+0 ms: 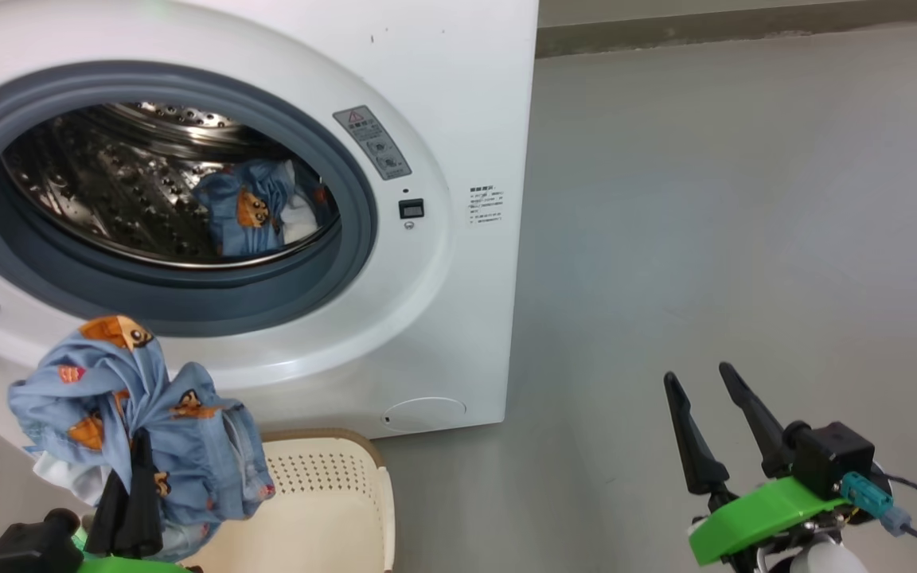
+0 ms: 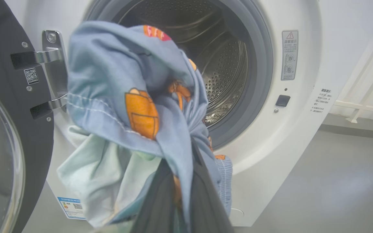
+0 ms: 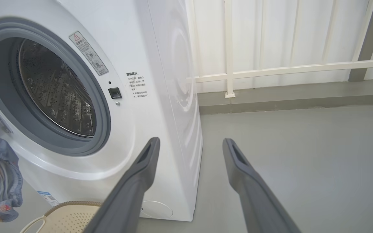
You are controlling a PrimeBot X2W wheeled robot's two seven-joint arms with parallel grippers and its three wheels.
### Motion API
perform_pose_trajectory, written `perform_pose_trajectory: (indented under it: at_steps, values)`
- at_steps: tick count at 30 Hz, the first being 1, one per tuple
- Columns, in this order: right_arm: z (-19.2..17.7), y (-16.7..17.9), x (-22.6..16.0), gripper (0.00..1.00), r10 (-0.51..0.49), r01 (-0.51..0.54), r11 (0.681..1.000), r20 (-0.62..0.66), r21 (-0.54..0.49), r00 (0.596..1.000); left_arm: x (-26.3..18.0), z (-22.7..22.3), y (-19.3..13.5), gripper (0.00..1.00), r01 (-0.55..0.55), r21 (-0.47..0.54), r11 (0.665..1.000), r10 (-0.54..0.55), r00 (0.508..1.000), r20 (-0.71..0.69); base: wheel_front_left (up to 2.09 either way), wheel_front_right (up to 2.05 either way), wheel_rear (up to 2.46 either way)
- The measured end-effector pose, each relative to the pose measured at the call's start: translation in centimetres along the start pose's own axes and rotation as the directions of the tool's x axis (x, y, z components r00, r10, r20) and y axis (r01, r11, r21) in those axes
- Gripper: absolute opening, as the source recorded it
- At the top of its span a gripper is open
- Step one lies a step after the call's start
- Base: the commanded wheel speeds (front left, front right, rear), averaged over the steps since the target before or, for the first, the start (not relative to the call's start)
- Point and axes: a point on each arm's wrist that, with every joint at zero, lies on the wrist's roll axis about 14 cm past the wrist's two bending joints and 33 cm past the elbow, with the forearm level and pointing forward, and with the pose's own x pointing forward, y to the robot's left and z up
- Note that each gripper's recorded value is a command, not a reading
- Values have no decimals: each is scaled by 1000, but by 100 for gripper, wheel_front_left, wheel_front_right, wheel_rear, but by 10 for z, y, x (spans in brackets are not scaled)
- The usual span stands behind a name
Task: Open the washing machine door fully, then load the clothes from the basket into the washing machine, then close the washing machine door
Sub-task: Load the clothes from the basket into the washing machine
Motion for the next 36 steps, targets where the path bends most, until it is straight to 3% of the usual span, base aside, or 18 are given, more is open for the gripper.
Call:
perform_pose_trajectory:
  at_steps: [20, 22, 36]
  values:
    - [-7, -6, -9, 100, -22, 22, 1000, -21, 3, 1000, 1, -3, 1, 0, -8, 2, 1000, 8, 1000, -6, 0, 0, 0]
    - [-32, -15, -2, 100, -45, 46, 999, -84, 14, 995, 53, 2, -12, 0, 36, -8, 999, -36, 999, 33, 0, 0, 0]
    - [-68, -24, 33, 100, -49, 56, 997, -149, 44, 988, 162, -4, -9, 0, 75, 3, 997, -75, 994, 79, 0, 0, 0]
